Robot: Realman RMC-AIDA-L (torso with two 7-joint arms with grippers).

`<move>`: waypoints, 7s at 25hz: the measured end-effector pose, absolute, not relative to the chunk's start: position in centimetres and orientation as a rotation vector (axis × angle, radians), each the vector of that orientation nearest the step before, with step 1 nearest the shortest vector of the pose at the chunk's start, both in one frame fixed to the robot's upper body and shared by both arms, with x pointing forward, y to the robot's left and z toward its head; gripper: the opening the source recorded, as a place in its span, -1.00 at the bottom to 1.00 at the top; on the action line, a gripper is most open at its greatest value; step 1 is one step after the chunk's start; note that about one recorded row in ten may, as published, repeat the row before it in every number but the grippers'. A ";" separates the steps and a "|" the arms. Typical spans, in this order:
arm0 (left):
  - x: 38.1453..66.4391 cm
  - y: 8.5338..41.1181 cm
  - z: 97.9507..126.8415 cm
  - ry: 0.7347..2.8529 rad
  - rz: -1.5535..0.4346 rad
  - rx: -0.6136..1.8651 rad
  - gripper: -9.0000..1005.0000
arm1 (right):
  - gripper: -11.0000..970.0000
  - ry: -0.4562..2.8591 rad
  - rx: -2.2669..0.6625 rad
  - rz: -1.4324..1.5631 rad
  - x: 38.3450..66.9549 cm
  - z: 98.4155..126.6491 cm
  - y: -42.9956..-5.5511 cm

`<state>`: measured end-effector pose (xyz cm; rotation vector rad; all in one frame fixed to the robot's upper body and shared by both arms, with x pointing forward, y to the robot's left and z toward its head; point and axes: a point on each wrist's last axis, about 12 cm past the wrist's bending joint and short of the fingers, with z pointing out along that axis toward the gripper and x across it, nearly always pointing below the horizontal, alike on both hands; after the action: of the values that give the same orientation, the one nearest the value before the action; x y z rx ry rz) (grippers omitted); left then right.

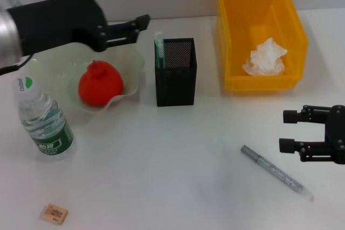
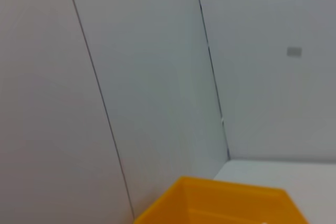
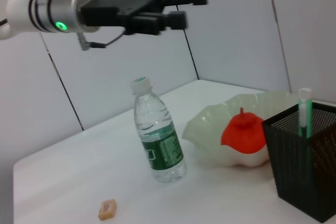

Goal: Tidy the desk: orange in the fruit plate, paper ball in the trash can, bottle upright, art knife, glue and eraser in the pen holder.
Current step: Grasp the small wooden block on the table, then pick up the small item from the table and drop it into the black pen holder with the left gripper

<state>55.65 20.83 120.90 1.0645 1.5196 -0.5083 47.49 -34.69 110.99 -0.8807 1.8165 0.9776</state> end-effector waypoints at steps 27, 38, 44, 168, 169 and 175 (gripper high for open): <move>48.3 29.3 119.1 1.636 -0.776 0.893 0.62 | 0.56 1.792 -0.865 0.929 48.8 112.3 -34.9; 47.3 29.3 117.5 1.720 -0.788 0.975 0.62 | 0.56 1.722 -0.958 0.982 48.5 112.6 -33.7; 46.2 29.2 116.7 1.764 -0.848 1.066 0.62 | 0.56 1.712 -0.995 1.002 48.8 112.6 -32.9; 48.3 19.9 112.7 2.706 0.029 1.341 0.16 | 0.57 1.713 -0.971 0.858 52.7 112.0 -31.8; 48.3 19.9 112.7 2.706 0.029 1.341 0.15 | 0.57 1.713 -0.971 0.858 52.7 112.0 -31.8; 48.5 19.8 112.8 2.703 0.044 1.335 0.02 | 0.56 1.710 -0.973 0.854 52.7 112.0 -31.8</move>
<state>48.51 19.82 112.79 1.3350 2.7031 0.0435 52.67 -31.78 112.03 -0.9732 1.7102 0.8539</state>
